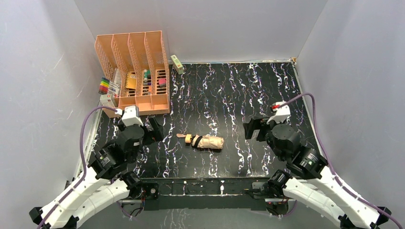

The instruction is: Put away the umbrella

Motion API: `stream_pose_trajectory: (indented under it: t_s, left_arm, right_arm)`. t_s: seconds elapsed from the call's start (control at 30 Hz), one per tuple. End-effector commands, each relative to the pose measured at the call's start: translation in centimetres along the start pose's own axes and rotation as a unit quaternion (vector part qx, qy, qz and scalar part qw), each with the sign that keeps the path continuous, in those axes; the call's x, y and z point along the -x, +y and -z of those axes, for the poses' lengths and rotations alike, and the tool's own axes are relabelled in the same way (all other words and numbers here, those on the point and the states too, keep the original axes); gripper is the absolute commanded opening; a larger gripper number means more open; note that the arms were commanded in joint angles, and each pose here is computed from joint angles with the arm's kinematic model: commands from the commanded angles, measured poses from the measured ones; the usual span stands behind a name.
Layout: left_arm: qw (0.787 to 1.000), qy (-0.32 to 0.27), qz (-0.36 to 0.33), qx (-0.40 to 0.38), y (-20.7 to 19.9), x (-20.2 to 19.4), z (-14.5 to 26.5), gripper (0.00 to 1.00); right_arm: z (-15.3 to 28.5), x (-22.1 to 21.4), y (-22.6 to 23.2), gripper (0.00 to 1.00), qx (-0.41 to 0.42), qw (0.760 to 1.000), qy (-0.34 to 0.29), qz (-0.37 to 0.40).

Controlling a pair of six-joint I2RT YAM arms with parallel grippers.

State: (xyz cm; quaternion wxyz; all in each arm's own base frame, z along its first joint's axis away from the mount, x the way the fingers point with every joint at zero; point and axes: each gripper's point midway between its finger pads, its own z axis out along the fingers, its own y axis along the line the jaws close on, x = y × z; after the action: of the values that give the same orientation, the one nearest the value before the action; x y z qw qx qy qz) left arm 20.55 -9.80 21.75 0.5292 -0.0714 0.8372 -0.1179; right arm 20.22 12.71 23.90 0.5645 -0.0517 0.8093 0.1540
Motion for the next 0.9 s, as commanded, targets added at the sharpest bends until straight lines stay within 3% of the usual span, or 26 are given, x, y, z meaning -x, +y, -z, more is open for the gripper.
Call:
stream_pose_trajectory:
  t_s: [0.0, 0.3, 0.87]
  left_arm:
    - [0.998, 0.018, -0.013, 0.063, 2.9, -1.3, 0.4, 0.98]
    - [0.995, 0.04, -0.04, 0.087, 3.1, -2.1, -0.5, 0.98]
    - [0.995, 0.056, -0.053, 0.065, 2.0, -2.8, -1.1, 0.98]
  right_arm:
    - [0.9, -1.0, -2.3, 0.99, -0.038, 0.999, 0.002, 0.02]
    - [1.4, -1.2, -2.9, 0.99, -0.044, 0.999, 0.001, 0.015]
    - [0.9, -1.7, -3.3, 0.99, -0.066, 0.998, 0.016, 0.017]
